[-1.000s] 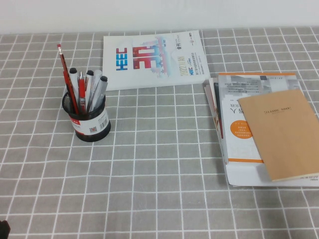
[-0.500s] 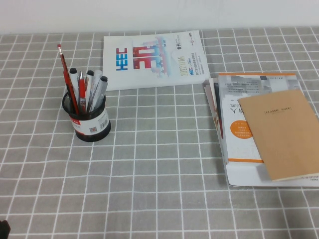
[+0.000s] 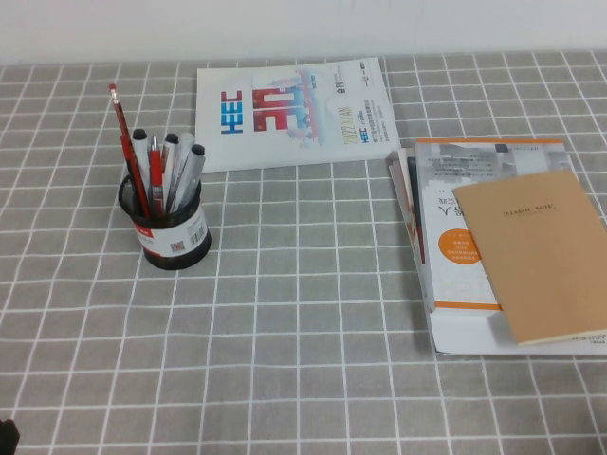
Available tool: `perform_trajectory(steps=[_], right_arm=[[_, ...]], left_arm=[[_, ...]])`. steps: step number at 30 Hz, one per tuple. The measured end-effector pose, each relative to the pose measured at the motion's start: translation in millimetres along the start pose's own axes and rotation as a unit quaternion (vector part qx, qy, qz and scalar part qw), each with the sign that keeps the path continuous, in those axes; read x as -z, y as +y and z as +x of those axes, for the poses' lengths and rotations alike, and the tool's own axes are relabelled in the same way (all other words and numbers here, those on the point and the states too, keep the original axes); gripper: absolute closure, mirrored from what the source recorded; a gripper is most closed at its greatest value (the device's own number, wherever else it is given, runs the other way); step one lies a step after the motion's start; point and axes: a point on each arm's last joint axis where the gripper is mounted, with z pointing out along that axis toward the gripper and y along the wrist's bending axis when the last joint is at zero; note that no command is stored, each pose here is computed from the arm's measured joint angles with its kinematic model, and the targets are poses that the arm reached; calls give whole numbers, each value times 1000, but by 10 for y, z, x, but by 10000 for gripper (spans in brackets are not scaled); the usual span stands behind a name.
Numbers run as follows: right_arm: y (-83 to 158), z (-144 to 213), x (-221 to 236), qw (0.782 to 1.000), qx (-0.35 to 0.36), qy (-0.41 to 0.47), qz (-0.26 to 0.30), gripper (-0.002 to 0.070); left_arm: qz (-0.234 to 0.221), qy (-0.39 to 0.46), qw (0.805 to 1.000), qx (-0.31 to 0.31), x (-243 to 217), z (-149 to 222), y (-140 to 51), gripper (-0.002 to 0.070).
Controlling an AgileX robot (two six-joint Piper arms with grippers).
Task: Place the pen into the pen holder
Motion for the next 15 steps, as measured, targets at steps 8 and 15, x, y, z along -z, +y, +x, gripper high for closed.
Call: perform_trajectory(steps=[8,15], right_arm=[[0,3,0,1000,2,2,0,688],[2,3,0,1000,-1,2,-1,689]], left_arm=[[0,0,1000,0,0,0,0,680],[0,0,1000,0,0,0,0,680]])
